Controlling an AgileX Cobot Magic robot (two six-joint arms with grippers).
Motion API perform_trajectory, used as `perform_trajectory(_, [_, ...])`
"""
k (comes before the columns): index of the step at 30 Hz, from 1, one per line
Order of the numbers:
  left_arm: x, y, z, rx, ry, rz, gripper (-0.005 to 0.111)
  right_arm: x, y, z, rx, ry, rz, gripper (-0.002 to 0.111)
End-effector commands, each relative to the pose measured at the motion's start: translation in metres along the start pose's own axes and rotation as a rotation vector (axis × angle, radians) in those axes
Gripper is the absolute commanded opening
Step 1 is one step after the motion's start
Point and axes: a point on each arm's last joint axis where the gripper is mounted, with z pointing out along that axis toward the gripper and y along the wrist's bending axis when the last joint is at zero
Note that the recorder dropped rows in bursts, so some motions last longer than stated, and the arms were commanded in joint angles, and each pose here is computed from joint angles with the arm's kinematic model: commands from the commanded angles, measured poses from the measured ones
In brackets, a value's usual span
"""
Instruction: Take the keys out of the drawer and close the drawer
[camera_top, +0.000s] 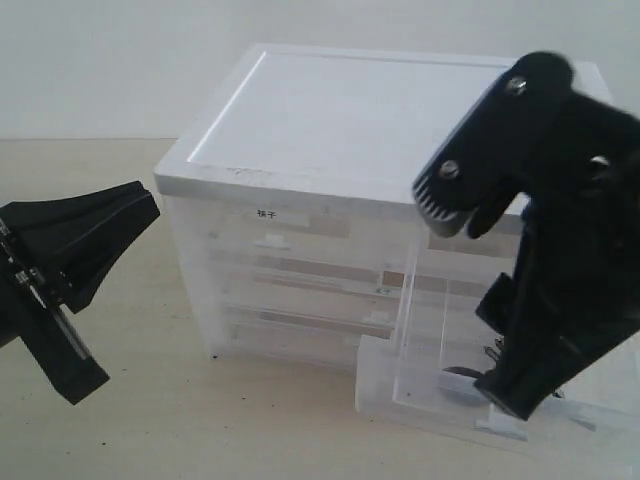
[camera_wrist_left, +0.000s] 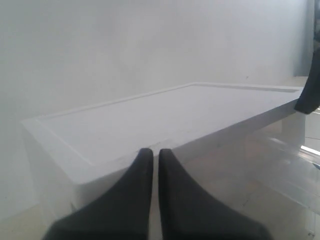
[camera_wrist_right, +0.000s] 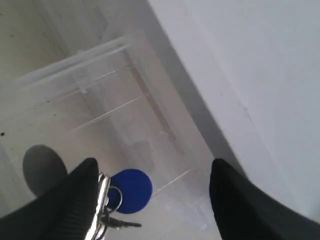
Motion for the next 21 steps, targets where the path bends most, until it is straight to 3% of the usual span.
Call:
perform_trajectory(1, [0.0,-0.001,-0.001,-0.002,0.0,-0.014,0.005,-0.006,0.009,0.023,0.029,0.071,-0.017,0.057])
perform_trajectory(6, [0.0,-0.001,-0.001,-0.002,0.0,-0.016,0.005,-0.005,0.012,0.029,0.04,0.129,0.068,0.057])
perform_trajectory(9, [0.0,-0.001,-0.001,-0.002,0.0,-0.016,0.005,-0.002,0.018,0.029,-0.022,0.155,0.098,0.057])
perform_trajectory(16, [0.0,-0.001,-0.001,0.0,0.0,-0.016,0.005,-0.023,0.011,0.014,-0.04,0.078,0.145,0.057])
perform_trajectory(21, [0.0,-0.001,-0.001,0.0,0.0,-0.016,0.005,-0.018,0.014,0.011,-0.078,0.157,0.169,0.057])
